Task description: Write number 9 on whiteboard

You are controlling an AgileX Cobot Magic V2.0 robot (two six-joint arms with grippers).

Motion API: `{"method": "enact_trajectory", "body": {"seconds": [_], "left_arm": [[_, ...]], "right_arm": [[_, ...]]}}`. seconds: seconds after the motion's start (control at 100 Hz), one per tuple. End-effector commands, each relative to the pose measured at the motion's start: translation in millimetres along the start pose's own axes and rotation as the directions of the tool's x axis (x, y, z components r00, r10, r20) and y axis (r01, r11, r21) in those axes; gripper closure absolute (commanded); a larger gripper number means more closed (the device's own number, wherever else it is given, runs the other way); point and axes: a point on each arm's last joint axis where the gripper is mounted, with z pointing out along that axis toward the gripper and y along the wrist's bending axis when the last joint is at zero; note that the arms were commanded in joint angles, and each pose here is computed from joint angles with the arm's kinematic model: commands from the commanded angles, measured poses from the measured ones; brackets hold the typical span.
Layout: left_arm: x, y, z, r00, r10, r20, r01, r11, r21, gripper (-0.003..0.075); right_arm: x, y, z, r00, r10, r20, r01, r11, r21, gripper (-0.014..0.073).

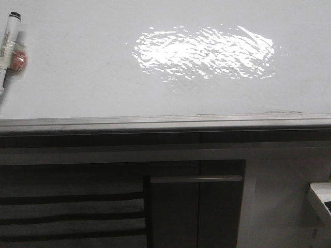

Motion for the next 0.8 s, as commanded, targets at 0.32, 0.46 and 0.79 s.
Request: {"method": "enact_trajectory", "body": {"seconds": [0.32,0.46,0.79], "left_arm": [[1.3,0.2,-1.2,0.997,-0.01,0.075,0.01,1.0,-0.002,0.0741],[1.3,0.2,-1.2,0.997,-0.01,0.075,0.01,1.0,-0.002,0.0741],[0.6,0.2,-1.2,0.996,-0.01,0.083,0.01,1.0,-0.002,0.0741]], "right_arm": [[0.6,-1.2,-1.1,0.997,-0.009,0.073,0.008,1.0,0.013,0.0667],[0.6,-1.2,-1.1,0.997,-0.009,0.073,0.008,1.0,0.013,0.0667],[-2.3,-1.5,-1.4,0.994,-0.01,0.106,0.008,1.0,0.016,0.0667]]}}
